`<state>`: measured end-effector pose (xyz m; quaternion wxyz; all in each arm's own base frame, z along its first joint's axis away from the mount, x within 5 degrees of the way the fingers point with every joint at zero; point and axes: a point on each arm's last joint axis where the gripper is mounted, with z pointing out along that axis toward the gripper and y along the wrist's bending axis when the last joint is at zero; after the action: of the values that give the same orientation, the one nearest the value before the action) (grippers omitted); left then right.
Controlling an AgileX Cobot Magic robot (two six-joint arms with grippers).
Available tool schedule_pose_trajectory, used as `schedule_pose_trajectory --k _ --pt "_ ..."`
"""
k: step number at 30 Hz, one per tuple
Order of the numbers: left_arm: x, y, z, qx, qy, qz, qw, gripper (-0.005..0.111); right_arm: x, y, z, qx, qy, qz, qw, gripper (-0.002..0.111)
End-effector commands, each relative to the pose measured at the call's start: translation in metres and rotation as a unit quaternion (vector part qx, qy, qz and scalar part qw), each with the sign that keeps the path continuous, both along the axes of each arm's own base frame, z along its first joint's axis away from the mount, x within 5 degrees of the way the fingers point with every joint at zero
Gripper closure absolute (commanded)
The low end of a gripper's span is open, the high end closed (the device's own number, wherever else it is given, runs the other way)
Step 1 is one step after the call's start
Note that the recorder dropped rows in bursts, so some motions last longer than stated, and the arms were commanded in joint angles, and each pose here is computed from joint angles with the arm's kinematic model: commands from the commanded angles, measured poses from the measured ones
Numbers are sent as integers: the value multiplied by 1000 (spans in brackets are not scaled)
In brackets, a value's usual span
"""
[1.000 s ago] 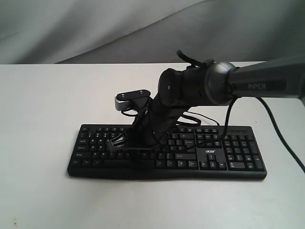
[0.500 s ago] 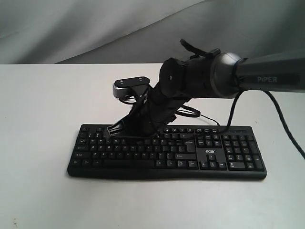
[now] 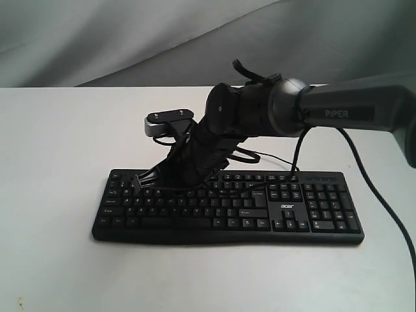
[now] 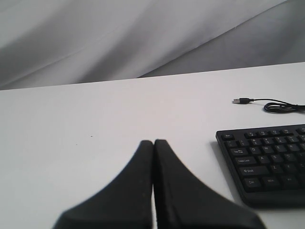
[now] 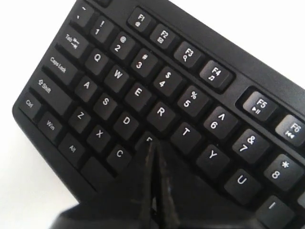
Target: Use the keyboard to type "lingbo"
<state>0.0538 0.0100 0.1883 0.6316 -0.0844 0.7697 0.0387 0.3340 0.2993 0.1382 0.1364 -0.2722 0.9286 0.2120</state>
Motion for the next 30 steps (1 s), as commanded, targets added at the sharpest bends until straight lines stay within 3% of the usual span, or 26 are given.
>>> schedule_pose_trajectory --k 1,30 --pt "0 0 -1 -6 -2 1 1000 106 1 2 3 6 -11 4 1000 108" --pt "0 0 -1 -6 -2 1 1000 106 0 3 -19 -6 19 0 1000 108"
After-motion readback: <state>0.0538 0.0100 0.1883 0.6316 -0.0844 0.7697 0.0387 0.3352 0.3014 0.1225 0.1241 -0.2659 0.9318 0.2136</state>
